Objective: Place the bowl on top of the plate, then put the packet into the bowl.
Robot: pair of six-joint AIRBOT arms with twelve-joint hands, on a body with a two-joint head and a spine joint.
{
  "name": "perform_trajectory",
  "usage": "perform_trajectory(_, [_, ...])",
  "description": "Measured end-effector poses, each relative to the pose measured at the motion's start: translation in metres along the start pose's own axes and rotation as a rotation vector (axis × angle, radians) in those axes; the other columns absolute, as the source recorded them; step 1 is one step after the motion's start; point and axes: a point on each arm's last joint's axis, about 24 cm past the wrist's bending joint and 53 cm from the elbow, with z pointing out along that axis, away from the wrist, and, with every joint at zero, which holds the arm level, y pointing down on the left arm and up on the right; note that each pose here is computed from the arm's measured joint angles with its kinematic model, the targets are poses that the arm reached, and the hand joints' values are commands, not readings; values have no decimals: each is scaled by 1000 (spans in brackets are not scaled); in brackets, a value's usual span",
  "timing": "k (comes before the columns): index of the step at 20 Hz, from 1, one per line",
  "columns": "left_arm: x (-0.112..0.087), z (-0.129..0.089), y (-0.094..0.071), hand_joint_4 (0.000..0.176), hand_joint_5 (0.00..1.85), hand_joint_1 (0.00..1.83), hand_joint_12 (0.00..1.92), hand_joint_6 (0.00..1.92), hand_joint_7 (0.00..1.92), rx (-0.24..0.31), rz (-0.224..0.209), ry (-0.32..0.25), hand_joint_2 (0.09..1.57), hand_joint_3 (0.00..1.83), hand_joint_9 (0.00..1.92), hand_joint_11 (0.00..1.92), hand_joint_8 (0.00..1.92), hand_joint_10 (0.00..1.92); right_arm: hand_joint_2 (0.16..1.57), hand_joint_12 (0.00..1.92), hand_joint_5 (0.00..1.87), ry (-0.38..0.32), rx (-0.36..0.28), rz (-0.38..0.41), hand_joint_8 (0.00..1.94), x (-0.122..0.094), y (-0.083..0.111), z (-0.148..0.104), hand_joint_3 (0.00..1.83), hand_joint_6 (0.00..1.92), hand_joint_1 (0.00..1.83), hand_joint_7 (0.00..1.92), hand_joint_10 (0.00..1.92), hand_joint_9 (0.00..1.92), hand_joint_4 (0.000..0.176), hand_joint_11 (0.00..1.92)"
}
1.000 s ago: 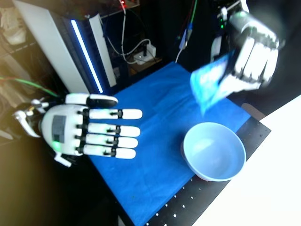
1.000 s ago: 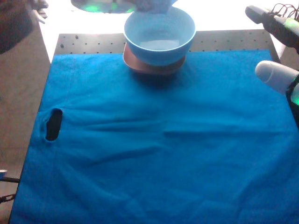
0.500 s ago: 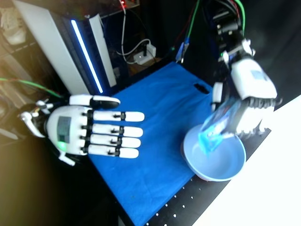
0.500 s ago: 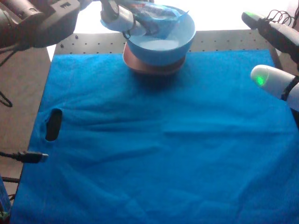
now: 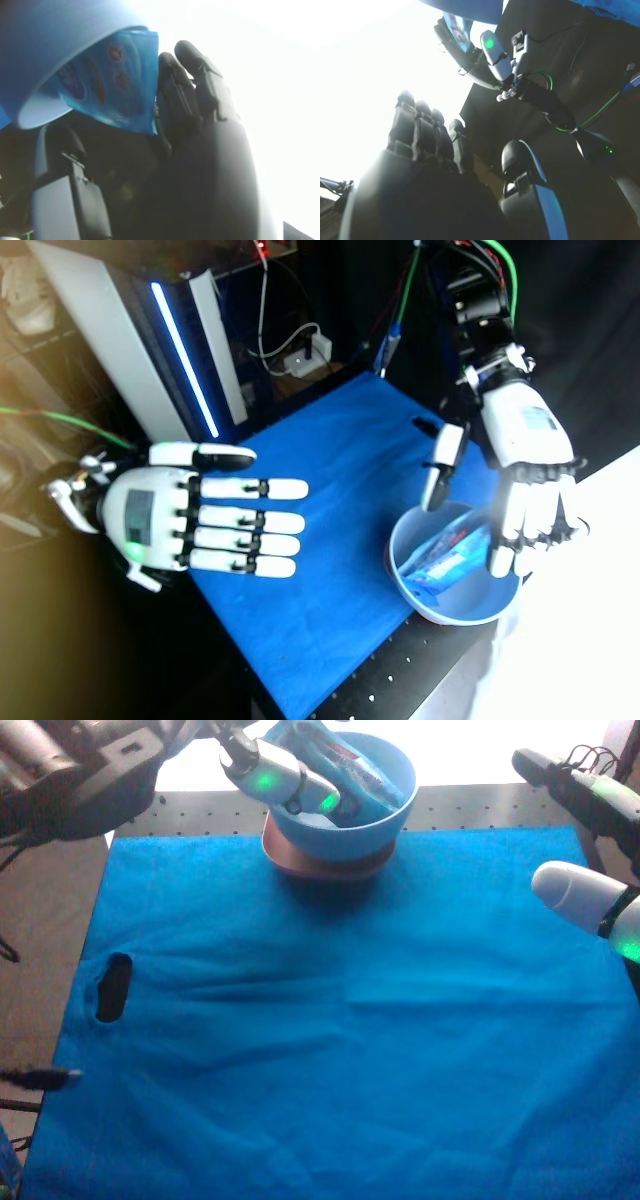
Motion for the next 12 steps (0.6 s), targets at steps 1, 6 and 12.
perform_trajectory(1, [0,-8,0,121,338,751,766,0,296,11,1,-2,948,0,307,2,0,0,1417,0,23,0,0,0,0,0,0,0,4,0,198,0,0,0,72,0])
perform_trajectory(6, [-13,-57,13,176,63,691,147,2,0,49,-40,-53,893,1,26,0,0,4,1422,0,1,-1,21,3,0,-2,-1,-6,1,0,207,0,0,0,45,0])
perform_trajectory(12, [-9,-126,24,172,8,752,1,3,0,81,-94,-89,830,0,0,2,0,0,1398,0,16,-43,63,8,0,-14,-7,-29,0,5,307,0,0,0,98,0])
